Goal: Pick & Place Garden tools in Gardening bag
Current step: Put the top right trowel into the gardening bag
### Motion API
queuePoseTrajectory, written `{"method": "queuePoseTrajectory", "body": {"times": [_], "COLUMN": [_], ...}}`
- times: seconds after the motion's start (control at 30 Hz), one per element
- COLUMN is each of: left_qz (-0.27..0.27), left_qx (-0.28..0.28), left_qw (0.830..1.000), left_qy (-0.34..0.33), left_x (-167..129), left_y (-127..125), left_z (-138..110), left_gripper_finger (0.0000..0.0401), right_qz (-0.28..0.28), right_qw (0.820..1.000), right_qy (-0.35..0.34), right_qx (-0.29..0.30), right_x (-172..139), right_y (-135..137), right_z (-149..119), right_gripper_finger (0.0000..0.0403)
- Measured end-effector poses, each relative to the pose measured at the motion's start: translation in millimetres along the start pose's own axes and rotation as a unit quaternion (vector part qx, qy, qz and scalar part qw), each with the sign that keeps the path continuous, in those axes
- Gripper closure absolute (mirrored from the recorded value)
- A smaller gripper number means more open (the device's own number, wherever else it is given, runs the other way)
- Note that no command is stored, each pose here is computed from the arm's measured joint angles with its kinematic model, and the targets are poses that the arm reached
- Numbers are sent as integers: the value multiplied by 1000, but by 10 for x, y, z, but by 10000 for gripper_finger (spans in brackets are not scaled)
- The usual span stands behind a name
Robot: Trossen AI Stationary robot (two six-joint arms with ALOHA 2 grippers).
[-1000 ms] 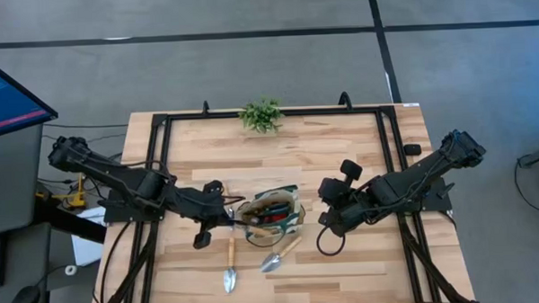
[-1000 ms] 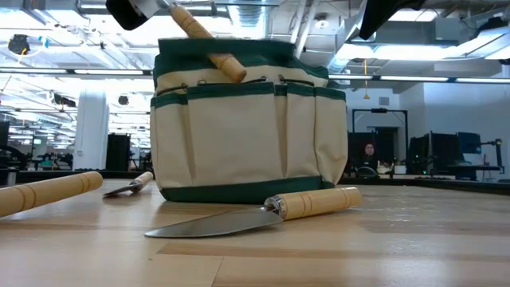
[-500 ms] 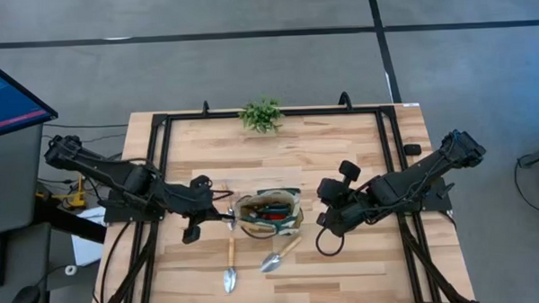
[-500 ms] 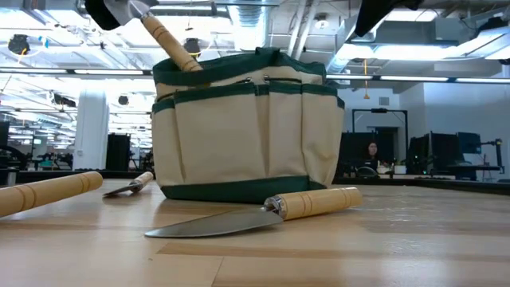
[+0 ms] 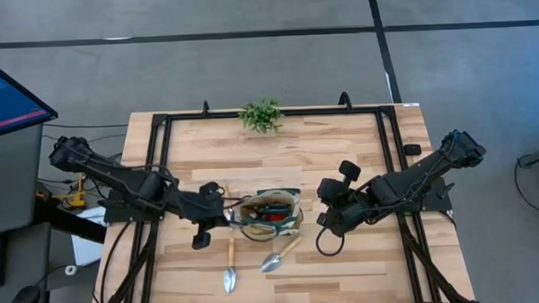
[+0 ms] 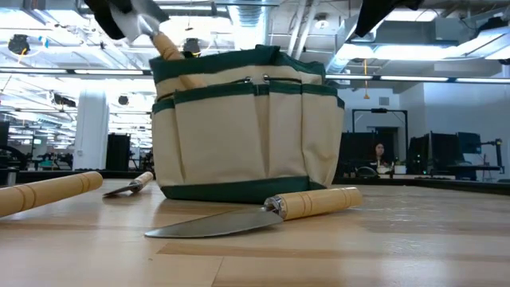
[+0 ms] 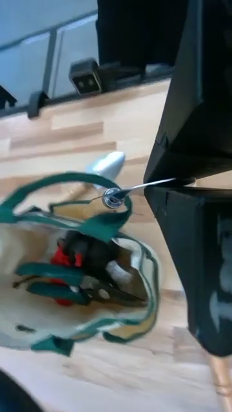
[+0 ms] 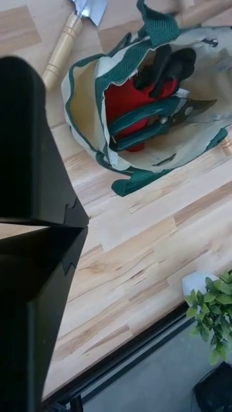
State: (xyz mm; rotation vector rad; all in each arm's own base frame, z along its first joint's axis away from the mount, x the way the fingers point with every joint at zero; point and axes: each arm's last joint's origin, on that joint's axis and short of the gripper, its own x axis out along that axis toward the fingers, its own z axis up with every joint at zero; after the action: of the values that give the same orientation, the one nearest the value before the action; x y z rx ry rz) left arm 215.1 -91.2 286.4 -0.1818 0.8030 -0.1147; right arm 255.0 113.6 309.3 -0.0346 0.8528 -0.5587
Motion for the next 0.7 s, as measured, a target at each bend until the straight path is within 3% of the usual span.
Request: {"method": "queuePoseTrajectory", "body": {"times": [0.33, 0.7], "left_qz": [5, 12], "left_qx": [-7, 31], "left_qw": [1000, 998], "left_qy": [28, 48], "left_x": [261, 586], "left_y": [96, 28], "left_z": [47, 225], "left_gripper_finger": [399, 399], "right_qz": [0, -4], "right_qw": [1000, 1000], "right_qy": [0, -4], "right_qx": [0, 0], "right_x": [0, 0], "right_y": [0, -3], "right_z": [0, 2], "right_gripper_finger": [403, 403]}}
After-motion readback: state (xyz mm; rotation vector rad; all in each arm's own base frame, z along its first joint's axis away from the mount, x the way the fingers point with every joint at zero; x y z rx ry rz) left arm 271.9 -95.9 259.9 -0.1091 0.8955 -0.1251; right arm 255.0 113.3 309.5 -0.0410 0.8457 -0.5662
